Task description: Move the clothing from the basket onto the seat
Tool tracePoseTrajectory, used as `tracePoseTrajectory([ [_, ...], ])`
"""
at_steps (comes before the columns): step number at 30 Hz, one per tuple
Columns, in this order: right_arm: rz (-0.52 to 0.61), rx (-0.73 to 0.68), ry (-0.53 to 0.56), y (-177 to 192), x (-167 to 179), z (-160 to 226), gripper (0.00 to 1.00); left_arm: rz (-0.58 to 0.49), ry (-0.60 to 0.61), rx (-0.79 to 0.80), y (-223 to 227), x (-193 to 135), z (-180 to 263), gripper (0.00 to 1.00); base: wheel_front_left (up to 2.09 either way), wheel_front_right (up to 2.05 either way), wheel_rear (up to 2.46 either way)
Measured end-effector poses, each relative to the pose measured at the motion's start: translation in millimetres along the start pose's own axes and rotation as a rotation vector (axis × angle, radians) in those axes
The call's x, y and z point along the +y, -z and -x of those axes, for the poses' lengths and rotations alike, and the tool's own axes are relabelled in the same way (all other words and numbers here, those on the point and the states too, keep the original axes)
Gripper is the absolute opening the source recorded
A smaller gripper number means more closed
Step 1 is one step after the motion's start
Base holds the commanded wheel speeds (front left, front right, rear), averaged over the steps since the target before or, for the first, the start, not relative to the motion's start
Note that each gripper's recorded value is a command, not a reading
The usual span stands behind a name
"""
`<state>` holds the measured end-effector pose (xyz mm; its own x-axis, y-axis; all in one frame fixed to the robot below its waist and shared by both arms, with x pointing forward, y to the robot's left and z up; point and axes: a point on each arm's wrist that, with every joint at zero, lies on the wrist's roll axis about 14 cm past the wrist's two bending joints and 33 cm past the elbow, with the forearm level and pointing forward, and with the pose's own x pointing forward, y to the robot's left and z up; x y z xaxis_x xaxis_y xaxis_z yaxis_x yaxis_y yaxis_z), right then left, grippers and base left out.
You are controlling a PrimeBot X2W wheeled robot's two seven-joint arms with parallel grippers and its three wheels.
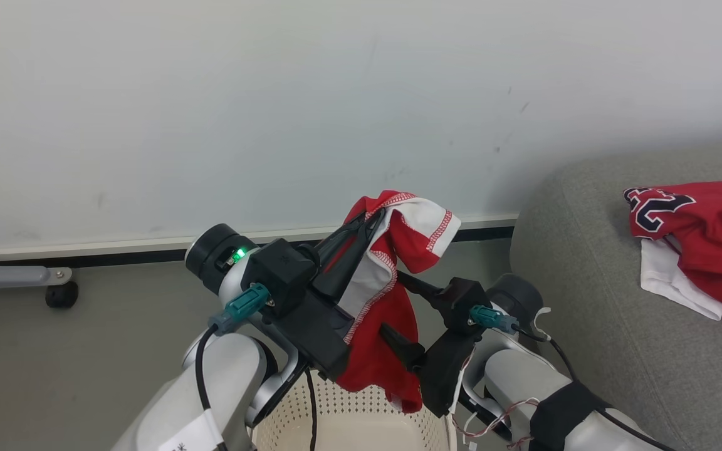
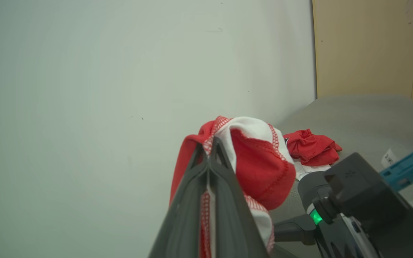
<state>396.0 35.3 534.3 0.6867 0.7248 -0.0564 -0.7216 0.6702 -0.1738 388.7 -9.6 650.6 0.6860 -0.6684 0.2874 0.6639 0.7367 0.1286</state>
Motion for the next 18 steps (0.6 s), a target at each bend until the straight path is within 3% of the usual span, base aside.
tracePoseTrajectory([
  [1, 0.007, 0.003, -0.008, -1, 1, -2, 1.0, 0.001, -0.001, 0.002, 1, 0, 0, 0.0, 0.0, 0.0, 0.0],
  [2, 0.015, 0.007, -0.018, -1, 2, -3, 0.61, 0.003, -0.002, 0.003, 1, 0, 1, 0.0, 0.0, 0.0, 0.0],
  [3, 0.013, 0.012, -0.024, 1, 3, -4, 0.44, 0.005, -0.003, 0.004, 2, 1, 1, 0.0, 0.0, 0.0, 0.0],
  [4, 0.014, 0.019, -0.03, 2, 5, -5, 0.15, 0.007, -0.005, 0.008, 3, 1, 1, 0.0, 0.0, 0.0, 0.0],
  [5, 0.022, 0.024, -0.038, 3, 6, -6, 0.0, 0.008, -0.007, 0.014, 4, 2, 1, 0.0, 0.0, 0.0, 0.0],
  [18, -0.027, 0.043, -0.058, 9, 12, -6, 0.0, 0.022, -0.076, 0.056, 18, 29, 10, 0.0, 0.0, 0.0, 0.0],
])
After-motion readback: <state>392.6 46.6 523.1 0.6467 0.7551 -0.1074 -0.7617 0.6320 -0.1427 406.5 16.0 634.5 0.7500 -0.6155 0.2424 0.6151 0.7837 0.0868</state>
